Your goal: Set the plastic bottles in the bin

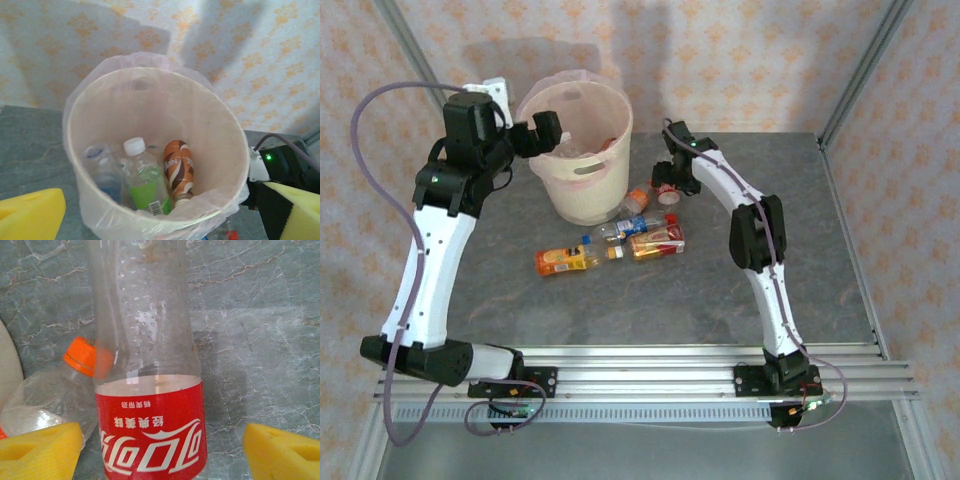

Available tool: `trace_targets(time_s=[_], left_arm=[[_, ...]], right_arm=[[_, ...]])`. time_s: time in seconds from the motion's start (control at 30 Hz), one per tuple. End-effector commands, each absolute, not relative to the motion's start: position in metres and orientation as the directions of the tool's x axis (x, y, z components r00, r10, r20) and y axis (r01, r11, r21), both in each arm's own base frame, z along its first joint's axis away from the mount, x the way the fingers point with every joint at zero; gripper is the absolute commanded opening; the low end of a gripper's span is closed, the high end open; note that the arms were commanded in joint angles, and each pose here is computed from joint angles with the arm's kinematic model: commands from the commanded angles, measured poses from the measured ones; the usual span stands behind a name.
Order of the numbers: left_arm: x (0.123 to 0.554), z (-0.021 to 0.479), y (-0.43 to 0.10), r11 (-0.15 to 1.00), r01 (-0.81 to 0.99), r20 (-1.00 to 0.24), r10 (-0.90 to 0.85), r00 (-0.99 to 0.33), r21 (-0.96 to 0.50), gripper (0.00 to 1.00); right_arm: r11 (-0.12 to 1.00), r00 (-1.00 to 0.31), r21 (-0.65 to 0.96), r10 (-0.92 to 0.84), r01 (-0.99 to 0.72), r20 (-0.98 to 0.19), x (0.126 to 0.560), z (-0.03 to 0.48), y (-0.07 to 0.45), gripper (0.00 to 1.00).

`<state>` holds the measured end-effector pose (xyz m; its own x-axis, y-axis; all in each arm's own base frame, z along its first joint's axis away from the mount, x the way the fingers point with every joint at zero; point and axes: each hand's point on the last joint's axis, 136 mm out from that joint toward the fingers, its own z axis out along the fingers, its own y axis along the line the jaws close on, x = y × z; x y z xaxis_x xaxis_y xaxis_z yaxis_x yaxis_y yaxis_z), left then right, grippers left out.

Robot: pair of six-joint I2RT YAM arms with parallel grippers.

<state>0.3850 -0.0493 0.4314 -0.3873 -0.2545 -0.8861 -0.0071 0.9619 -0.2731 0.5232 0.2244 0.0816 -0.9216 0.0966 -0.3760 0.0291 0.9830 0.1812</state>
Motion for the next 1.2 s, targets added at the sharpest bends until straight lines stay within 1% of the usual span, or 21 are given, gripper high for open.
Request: trace_targets(time_s=[0.0,0.2,0.43,1.03,1.17], left_arm=[[0.376,0.454,-0.033,0.953,-0.06,-0.913,-0.3,-0.277,-0.296,1.0],[0.374,0.453,-0.034,0.952,-0.054,-0.909,-0.303,-0.286,-0.301,1.0],[0.376,0.448,-0.036,0.952,-0.048,-0.904,-0.303,-0.302,-0.302,1.0],[0.38,0.443,-0.033,0.946,-0.077,-0.898,-0.323,-0.298,-0.315,1.0],[0.38,0.443,-0.03,0.941,-0.099,-0.896,-0.338,-0.289,-0.323,1.0]], right_arm=[[0.99,-0.924,0.139,0.089,0.04,-0.371,0.526,0.077,0.214,0.82],[0.991,-0.929,0.124,0.09,0.048,-0.358,0.527,0.067,0.21,0.81],[0.995,-0.938,0.074,0.081,0.059,-0.336,0.522,0.053,0.198,0.77],[0.998,-0.95,0.028,0.069,0.063,-0.304,0.515,0.031,0.183,0.76],[0.998,-0.952,0.02,0.067,0.064,-0.3,0.514,0.025,0.181,0.72]])
